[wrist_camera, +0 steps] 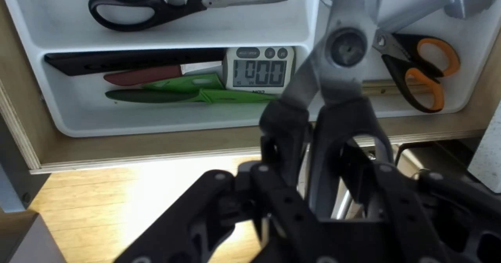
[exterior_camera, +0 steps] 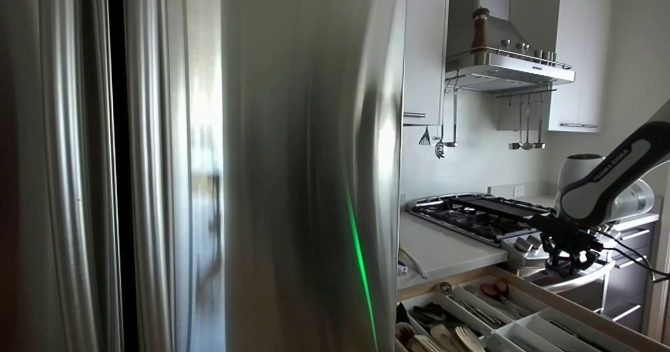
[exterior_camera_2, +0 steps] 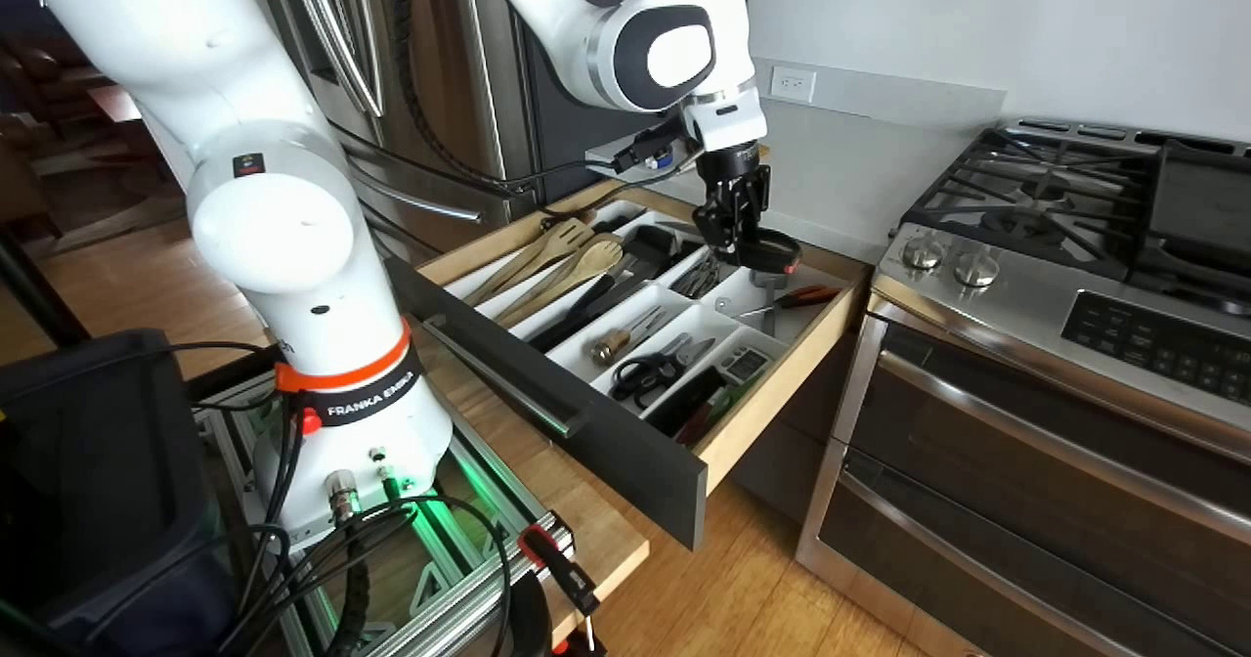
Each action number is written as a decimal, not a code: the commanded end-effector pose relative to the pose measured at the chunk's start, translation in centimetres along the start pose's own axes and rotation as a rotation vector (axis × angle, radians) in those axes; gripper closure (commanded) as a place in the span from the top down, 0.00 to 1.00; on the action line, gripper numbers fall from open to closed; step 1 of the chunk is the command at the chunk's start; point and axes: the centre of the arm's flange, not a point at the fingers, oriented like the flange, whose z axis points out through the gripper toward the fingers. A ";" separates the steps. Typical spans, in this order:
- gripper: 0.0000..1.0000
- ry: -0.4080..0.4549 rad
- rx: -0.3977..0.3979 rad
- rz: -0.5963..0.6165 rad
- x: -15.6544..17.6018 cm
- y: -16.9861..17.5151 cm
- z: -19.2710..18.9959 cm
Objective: Put the black pair of scissors in the drawer
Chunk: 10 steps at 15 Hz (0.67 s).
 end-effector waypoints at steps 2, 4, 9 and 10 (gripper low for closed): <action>0.18 -0.001 -0.089 0.207 -0.1 -2.1 2.6; 0.18 -0.009 -0.094 0.309 0.4 -2.6 3.4; 0.18 0.000 -0.105 0.520 1.3 -4.3 5.5; 0.18 0.012 -0.110 0.553 1.1 -4.8 6.0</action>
